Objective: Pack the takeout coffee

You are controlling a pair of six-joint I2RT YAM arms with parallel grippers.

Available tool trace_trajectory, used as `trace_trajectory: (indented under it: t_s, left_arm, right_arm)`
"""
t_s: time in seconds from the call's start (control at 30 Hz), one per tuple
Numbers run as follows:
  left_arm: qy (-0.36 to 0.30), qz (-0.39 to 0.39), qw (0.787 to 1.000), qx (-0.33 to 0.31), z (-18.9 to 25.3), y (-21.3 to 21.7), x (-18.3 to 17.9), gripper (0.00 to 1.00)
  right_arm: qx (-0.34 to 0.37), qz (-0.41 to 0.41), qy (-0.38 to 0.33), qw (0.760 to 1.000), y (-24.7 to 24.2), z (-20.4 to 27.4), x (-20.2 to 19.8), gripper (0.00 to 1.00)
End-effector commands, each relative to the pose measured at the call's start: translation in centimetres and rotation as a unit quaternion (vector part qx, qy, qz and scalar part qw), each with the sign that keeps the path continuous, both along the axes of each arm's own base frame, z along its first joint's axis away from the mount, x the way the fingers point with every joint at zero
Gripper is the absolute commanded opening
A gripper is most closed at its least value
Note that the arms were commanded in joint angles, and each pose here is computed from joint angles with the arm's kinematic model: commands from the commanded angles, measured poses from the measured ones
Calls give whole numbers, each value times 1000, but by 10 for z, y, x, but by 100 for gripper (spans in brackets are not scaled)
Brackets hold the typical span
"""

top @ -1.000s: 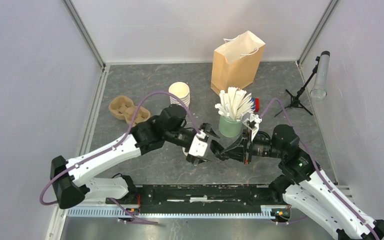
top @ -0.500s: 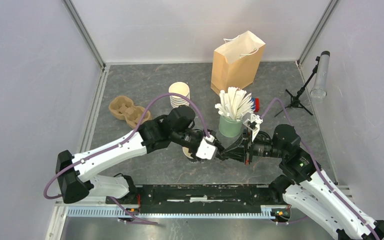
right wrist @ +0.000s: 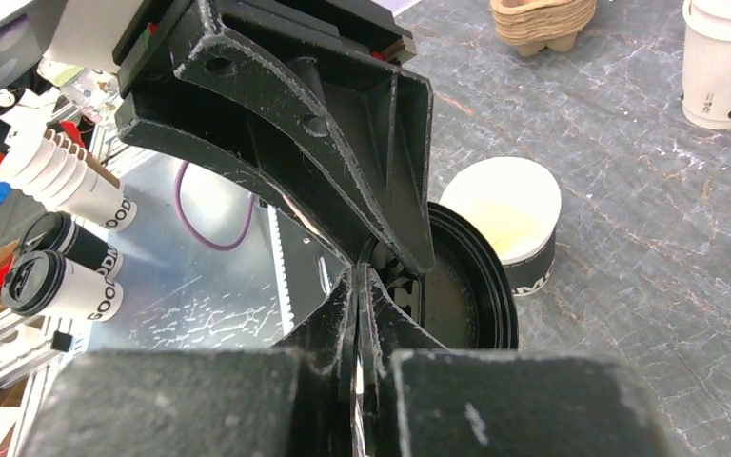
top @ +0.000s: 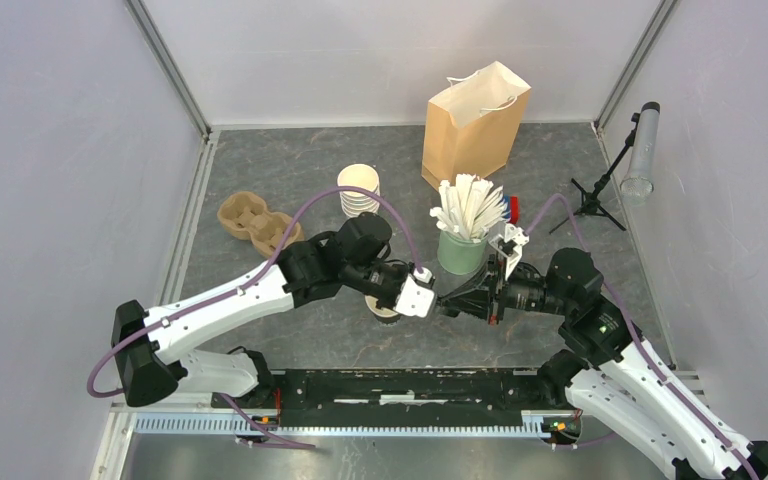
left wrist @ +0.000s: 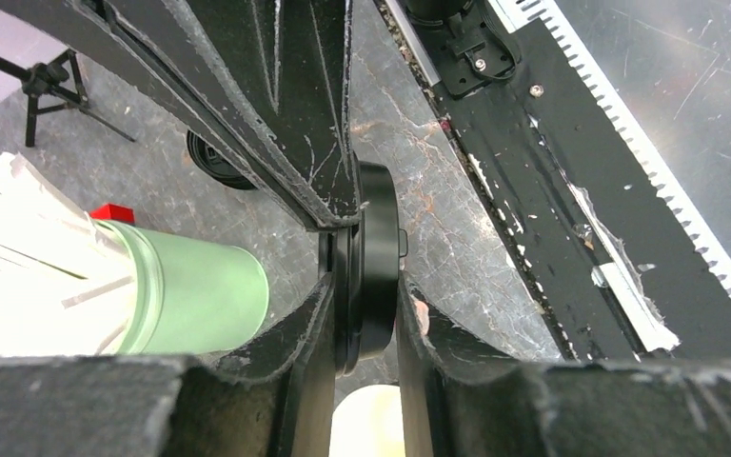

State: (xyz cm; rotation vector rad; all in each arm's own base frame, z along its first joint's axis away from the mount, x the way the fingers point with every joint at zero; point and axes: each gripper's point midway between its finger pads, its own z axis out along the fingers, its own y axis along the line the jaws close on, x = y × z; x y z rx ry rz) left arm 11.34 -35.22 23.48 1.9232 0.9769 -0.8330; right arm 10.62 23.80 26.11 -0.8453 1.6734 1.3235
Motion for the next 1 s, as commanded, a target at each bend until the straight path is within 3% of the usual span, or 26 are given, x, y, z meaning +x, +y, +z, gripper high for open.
trace_trajectory:
  t_s: [0.0,0.27,0.43,0.53,0.67,0.73,0.87,0.97]
  left_arm:
    - [23,45,998,-30,26,-6,7,32]
    - [77,190,973,-109,50,2,31,32]
    - [139,284,932,-178,74,15,44,32]
    - [191,344,893,-220,90,28,51,32]
    - [250,423,826,-276,106,55,62,33]
    - [275,440,800,-300,112,66,63,34]
    - [321,436,774,-329,124,79,53,34]
    - [344,419,771,-333,132,78,45,35]
  right_arm:
    - [17,-14,-14,1000,1,13,5,6]
    - [24,-121,-70,990,-14,44,38,51]
    - [52,-174,-163,970,-19,77,64,69]
    - [59,-189,-234,952,-19,103,78,82]
    - [79,-193,-345,915,-19,127,83,87]
    - [96,-182,-411,888,-19,130,75,98]
    - [155,-187,-519,819,-25,135,54,98]
    - [122,-172,-544,812,-13,118,57,98]
